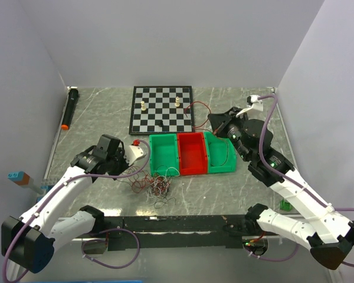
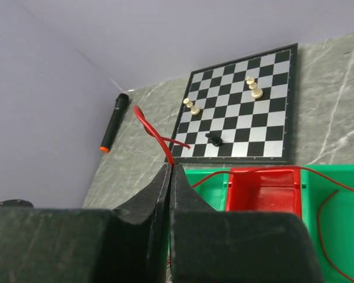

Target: Untangle the cables

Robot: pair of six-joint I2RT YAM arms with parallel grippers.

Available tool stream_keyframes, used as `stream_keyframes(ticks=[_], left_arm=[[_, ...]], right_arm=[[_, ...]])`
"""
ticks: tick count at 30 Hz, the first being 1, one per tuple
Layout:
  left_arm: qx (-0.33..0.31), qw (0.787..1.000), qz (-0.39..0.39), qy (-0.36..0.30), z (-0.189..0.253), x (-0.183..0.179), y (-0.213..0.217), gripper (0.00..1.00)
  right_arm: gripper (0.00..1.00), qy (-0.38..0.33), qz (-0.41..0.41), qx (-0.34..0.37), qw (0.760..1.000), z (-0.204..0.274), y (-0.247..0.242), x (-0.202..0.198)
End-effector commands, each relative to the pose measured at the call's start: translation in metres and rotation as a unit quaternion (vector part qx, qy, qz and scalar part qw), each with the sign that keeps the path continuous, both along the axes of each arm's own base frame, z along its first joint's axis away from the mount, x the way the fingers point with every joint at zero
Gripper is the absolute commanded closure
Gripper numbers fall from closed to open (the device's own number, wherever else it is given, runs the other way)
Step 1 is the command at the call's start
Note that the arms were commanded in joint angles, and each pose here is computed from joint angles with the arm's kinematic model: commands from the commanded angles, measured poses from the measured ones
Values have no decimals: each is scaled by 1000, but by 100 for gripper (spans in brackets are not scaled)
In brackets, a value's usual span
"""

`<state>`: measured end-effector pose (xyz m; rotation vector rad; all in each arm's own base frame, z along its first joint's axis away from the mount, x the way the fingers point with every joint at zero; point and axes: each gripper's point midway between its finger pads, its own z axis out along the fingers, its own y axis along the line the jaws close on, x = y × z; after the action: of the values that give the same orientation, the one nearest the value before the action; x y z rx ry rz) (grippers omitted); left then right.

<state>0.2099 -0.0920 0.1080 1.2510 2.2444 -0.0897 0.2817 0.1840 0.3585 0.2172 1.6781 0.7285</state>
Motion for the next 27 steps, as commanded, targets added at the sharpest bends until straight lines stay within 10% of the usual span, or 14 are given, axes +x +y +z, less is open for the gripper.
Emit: stream_keyframes(ticks=[1, 10, 27], left_arm=[[-14, 1000, 0, -11, 4, 1, -3, 91], [-15, 1000, 0, -9, 4, 2, -4, 91], [-15, 1000, -1, -1, 3, 4, -6, 90]], right_arm=[[100, -9, -4, 30, 1000, 12, -4, -3], [100, 116, -196, -44, 973, -71, -87, -18], [100, 220, -283, -180, 916, -141, -119, -24]])
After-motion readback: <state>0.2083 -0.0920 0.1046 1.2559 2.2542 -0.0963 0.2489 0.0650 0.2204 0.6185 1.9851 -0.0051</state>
